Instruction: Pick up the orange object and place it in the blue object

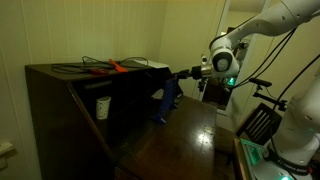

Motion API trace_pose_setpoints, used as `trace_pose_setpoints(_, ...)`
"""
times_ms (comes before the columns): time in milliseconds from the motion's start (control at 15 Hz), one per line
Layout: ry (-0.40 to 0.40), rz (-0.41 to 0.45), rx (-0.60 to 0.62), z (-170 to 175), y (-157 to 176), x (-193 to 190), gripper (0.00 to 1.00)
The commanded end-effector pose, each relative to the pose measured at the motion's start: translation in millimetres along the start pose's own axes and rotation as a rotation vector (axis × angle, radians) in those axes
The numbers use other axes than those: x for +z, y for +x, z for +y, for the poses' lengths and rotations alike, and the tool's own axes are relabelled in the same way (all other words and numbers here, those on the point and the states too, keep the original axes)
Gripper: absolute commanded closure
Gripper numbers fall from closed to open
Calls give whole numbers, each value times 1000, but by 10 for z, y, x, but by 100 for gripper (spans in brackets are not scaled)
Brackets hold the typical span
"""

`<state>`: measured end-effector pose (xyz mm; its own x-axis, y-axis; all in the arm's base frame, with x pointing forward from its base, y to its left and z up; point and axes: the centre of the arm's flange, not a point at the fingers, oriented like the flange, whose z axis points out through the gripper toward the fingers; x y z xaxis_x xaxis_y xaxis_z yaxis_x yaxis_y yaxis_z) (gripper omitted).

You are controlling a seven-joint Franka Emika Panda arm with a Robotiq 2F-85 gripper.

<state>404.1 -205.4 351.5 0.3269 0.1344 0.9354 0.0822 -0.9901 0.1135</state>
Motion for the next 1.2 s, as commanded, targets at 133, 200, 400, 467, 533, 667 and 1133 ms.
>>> trace_pose_setpoints(133, -29, -31, -22, -82, 12, -46, 90)
trace_pose_setpoints(200, -36, -32, -24, -82, 20, -49, 90)
trace_pose_setpoints(400, -38, -42, -26, -94, 16, -64, 90)
trace_pose_setpoints(467, -39, -43, -27, -96, 16, -66, 90)
trace_pose_setpoints(533, -42, -44, -27, -99, 18, -68, 90)
trace_pose_setpoints(667, -48, -42, -25, -99, 25, -69, 66)
trace_pose_setpoints(1133, -58, -36, -15, -125, 31, -71, 22)
